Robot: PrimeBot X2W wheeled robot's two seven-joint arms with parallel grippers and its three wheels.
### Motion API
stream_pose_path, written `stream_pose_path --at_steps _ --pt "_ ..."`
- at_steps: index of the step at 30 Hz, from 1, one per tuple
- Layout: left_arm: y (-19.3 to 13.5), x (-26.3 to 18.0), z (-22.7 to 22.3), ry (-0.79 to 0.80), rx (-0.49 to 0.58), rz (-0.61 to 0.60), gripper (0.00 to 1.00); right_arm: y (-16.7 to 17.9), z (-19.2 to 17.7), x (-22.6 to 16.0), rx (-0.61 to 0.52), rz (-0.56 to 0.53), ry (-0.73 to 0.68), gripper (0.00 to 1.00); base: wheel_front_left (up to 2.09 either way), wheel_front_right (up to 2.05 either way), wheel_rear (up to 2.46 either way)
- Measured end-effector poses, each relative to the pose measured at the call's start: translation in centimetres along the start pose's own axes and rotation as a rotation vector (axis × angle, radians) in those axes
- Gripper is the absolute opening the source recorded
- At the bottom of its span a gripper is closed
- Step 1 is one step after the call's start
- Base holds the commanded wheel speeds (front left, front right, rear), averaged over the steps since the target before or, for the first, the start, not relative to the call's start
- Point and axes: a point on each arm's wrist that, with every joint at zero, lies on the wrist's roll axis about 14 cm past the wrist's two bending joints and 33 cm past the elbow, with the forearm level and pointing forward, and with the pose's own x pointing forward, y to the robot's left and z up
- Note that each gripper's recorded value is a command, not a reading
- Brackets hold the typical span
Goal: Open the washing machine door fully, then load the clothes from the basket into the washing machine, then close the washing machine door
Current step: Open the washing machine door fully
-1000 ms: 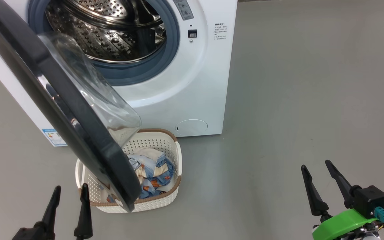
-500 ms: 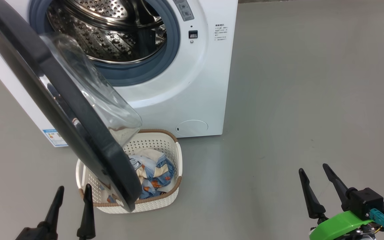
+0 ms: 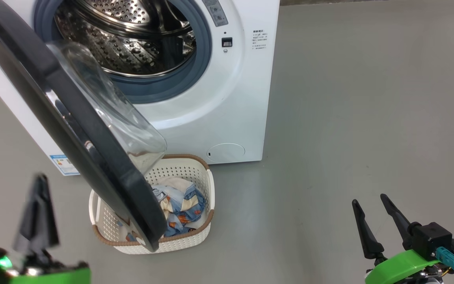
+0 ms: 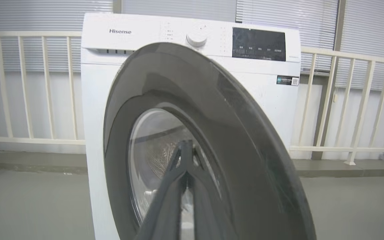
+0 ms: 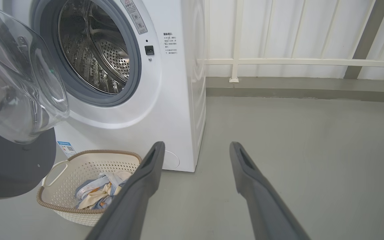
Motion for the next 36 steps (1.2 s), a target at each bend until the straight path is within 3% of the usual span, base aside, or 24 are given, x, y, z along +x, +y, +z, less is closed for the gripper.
stream_pose_path --at_steps 5,12,17,25,30,36 --pt "-1.7 2.1 7.9 -0.264 0.014 -0.058 0.0 0.0 0.0 0.0 -0.001 0.001 0.0 1.0 0.0 0.0 0.0" --pt "-9.4 2.0 12.6 -0.423 -0.018 -0.308 0.0 0.1 -0.2 0.1 -0.001 0.002 0.004 1.0 0.0 0.0 0.0" --pt "-16.5 0.0 11.4 -0.377 -0.118 -0.548 0.0 -0.2 -0.4 0.0 -0.004 -0.005 0.012 1.0 0.0 0.0 0.0" --pt "-20.7 -1.6 6.4 -0.202 -0.177 -0.675 0.0 -0.5 -0.7 -0.1 -0.01 -0.015 0.02 1.0 0.0 0.0 0.0" --pt "-21.2 -2.3 1.9 -0.053 -0.166 -0.69 0.0 -0.5 -0.9 0.0 -0.021 -0.012 0.028 1.0 0.0 0.0 0.0" --pt "-19.0 -1.9 -1.8 0.057 -0.131 -0.612 0.0 -0.5 -1.1 0.0 -0.02 -0.012 0.034 1.0 0.0 0.0 0.0"
